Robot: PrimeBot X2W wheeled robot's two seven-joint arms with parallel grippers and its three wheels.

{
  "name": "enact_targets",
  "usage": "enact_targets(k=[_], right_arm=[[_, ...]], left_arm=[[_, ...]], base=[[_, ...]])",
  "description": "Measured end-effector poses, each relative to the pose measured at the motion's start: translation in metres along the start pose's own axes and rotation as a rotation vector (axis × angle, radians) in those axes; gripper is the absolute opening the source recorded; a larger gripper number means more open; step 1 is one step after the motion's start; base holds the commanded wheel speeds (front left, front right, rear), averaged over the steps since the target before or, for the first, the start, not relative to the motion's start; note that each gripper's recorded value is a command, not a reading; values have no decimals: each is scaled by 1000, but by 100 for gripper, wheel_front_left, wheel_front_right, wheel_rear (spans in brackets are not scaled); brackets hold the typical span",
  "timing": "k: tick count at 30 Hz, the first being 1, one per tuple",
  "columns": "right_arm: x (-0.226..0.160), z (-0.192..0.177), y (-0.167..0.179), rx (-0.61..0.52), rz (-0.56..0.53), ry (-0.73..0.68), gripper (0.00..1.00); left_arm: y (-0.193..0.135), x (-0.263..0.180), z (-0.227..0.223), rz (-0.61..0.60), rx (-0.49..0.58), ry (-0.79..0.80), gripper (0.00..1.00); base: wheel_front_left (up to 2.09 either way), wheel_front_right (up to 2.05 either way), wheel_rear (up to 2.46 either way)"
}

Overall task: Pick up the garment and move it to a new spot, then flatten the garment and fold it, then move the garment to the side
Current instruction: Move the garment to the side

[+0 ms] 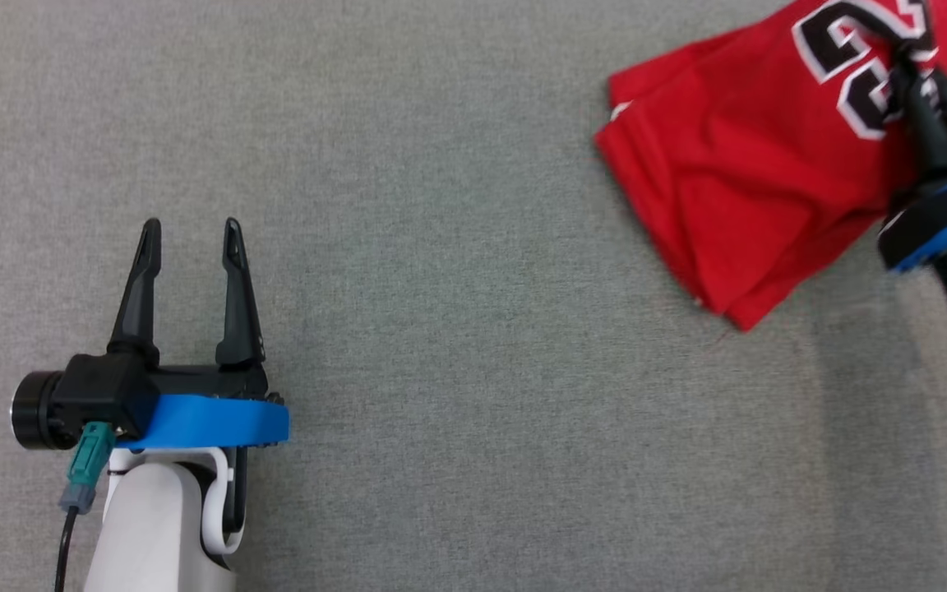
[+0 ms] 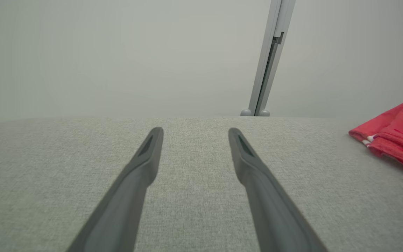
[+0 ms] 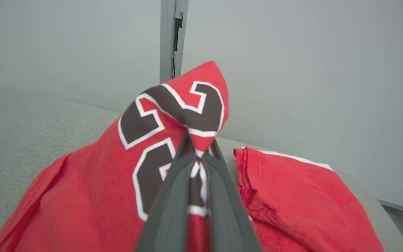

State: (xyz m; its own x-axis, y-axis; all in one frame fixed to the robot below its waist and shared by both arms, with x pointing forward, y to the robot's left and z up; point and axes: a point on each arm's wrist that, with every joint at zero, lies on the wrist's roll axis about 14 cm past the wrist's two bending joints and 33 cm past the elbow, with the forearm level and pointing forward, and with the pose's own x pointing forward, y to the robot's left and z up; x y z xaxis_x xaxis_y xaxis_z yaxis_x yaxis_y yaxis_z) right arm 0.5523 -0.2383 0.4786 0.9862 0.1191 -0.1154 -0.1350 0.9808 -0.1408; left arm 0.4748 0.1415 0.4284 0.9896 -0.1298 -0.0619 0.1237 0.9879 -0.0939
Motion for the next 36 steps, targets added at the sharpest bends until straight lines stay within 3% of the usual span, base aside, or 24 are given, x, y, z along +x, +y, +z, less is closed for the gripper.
enact_targets(k=[7,15,27,28,30,36], right_arm=[[29,-5,-56,-118,-76,66,0],[35,-9,-133,-185,-222,139,0],[18,-30,-180,-221,-335,295,0],[18,-35,-180,-206,-340,311,17],[19,-40,-178,-195,-343,329,100],[21,-35,-173,-194,-347,320,100]], left_arm=[[6,11,-15,8,-1,18,100],[9,22,-31,9,5,42,100],[11,24,-27,12,12,27,100],[11,25,-27,13,12,26,100],[12,25,-26,14,13,24,100],[15,21,-13,23,21,-2,100]], base=[[0,0,0],[0,0,0],[0,0,0],[0,0,0],[0,0,0],[0,0,0]])
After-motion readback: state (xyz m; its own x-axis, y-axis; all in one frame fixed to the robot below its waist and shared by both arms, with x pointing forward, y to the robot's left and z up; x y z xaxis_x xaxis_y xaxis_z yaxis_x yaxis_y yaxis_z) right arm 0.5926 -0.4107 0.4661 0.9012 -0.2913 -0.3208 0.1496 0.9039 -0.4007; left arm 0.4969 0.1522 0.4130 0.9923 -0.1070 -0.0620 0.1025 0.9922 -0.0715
